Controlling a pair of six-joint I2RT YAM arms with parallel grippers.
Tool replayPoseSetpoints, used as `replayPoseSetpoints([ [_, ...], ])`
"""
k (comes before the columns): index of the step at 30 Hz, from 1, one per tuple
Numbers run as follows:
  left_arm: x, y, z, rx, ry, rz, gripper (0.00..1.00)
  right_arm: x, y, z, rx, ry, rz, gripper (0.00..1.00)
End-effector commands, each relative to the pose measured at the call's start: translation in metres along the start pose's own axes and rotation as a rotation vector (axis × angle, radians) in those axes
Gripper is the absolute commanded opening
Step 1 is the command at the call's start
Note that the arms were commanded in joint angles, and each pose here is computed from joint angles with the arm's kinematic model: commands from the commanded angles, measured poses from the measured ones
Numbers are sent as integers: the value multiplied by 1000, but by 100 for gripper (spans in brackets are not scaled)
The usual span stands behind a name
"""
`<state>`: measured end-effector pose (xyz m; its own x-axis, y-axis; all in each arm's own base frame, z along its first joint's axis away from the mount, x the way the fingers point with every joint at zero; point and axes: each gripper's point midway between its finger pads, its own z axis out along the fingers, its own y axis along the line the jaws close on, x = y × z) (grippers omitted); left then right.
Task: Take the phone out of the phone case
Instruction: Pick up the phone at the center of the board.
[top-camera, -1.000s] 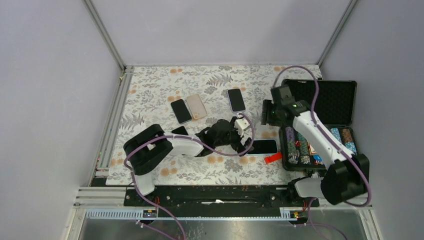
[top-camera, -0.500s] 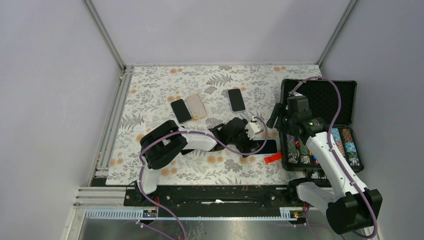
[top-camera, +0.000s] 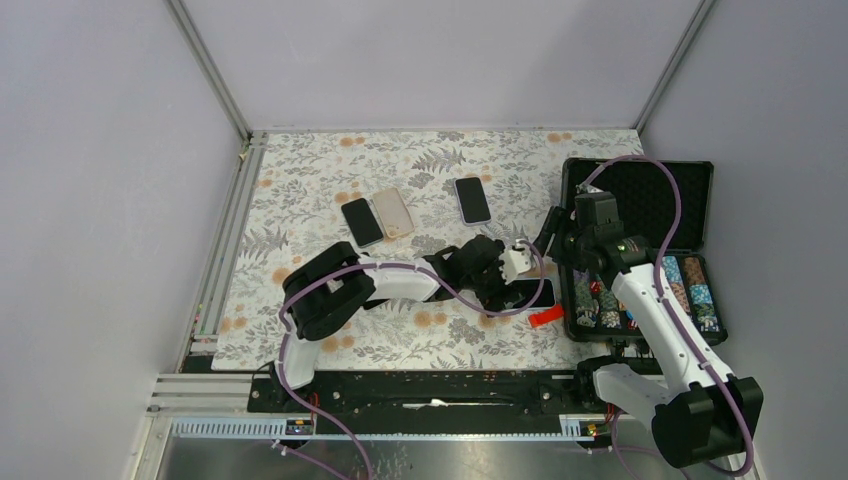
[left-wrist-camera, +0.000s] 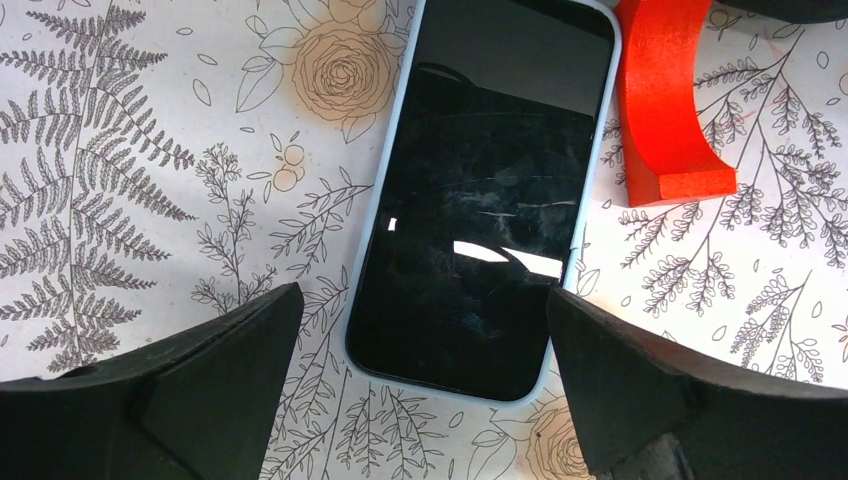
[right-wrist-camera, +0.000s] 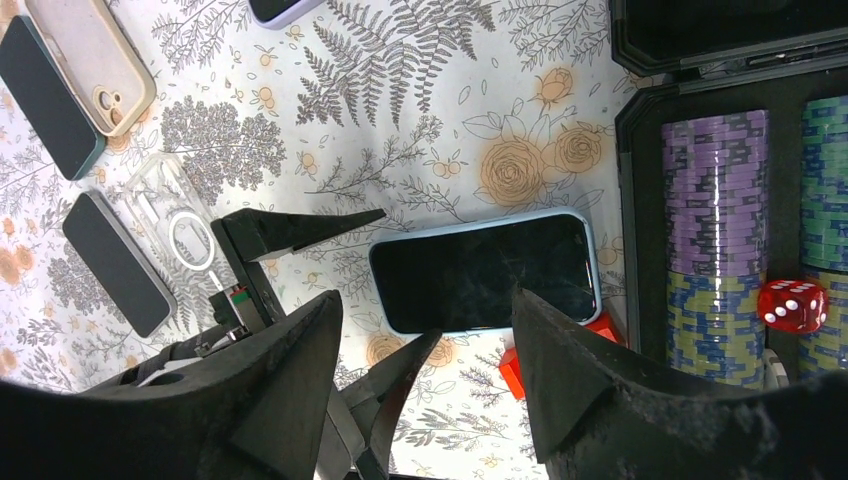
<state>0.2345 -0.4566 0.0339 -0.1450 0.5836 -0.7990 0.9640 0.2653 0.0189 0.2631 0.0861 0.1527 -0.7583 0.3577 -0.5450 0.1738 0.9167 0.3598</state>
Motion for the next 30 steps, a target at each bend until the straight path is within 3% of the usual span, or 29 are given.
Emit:
replayPoseSetpoints([
  [1,33,-21,5,88,123,51,99,-1,5,2,-25,-2,14,70],
  [8,49,-37,8,207,234,54,99,-1,4,-2,-27,-19,5,70],
  [23,49,-59,-19,433,251,16,99,-2,1,-3,-20,-27,4,71],
  [30,50,-49,-14,387,238,-6,99,-2,0,-2,-14,-24,4,71],
])
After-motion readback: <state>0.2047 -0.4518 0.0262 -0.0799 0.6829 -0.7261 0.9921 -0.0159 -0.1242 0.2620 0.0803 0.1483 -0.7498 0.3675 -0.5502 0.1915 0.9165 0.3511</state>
